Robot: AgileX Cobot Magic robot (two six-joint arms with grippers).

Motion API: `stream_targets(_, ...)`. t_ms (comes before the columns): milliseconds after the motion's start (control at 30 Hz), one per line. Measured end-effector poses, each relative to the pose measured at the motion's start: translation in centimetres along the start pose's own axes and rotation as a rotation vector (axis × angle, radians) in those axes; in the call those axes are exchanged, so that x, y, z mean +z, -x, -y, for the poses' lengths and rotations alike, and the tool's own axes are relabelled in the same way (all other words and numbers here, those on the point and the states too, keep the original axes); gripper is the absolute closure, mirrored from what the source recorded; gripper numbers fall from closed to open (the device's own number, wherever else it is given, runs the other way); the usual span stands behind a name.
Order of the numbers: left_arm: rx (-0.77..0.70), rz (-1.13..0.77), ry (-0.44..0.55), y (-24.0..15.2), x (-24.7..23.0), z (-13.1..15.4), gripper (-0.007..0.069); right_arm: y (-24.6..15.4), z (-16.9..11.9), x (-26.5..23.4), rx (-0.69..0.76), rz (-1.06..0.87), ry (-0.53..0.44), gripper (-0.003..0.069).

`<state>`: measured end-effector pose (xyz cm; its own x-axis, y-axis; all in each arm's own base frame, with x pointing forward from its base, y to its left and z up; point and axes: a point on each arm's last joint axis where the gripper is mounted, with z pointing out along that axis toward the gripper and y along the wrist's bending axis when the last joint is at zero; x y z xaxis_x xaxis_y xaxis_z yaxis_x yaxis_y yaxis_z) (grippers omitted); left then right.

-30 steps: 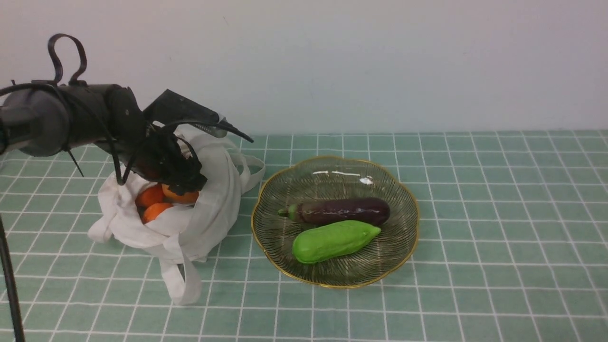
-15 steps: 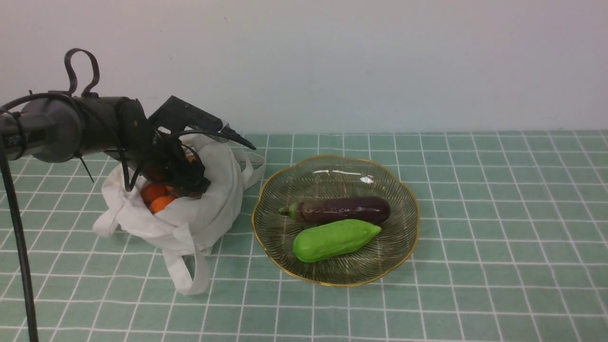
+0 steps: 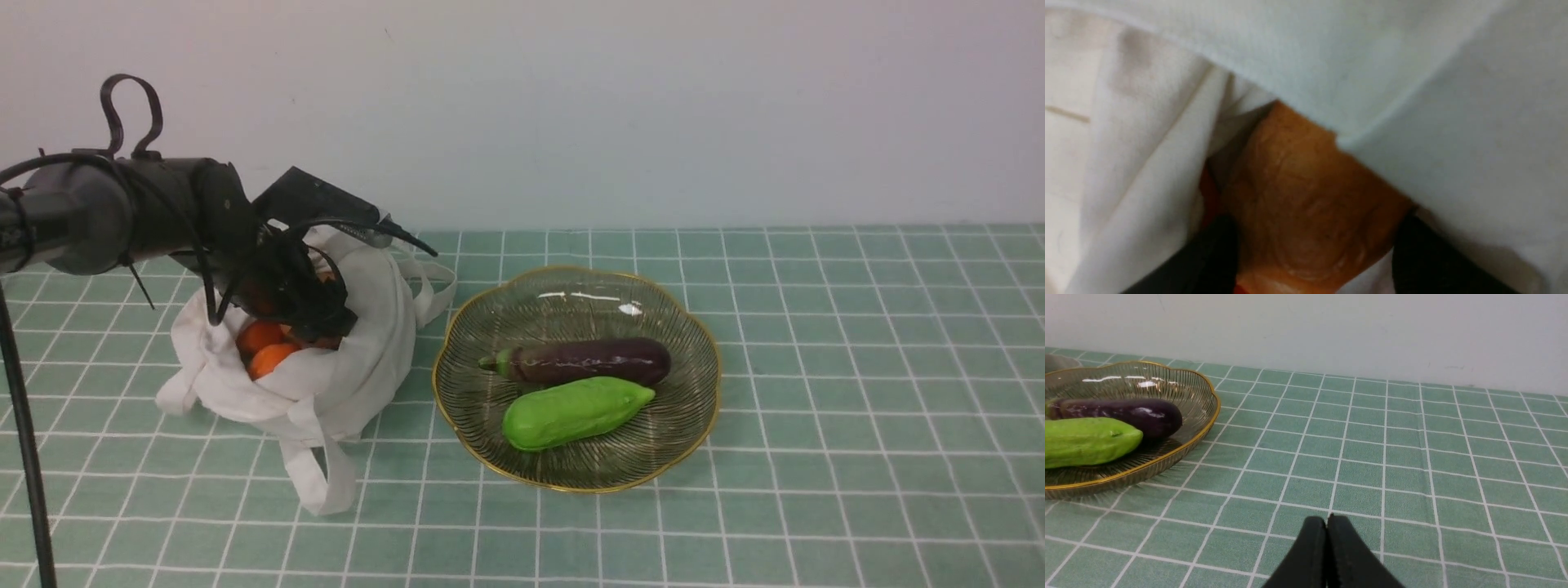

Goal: Take vegetables from cloth bag on blue coffee tablecloth place on plate.
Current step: 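Take the potato out of the bag and place it on the plate with the left gripper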

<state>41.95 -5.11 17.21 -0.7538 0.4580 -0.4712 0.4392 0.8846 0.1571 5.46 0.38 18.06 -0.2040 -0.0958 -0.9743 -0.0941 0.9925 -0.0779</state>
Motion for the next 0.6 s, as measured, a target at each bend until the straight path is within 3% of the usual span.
stream_targets(600, 0.032, -0.057, -0.005, 0.1, -5.6, -0.1, 0.0203, 0.0, 0.0, 0.0, 0.0, 0.0, 0.0, 0.0673)
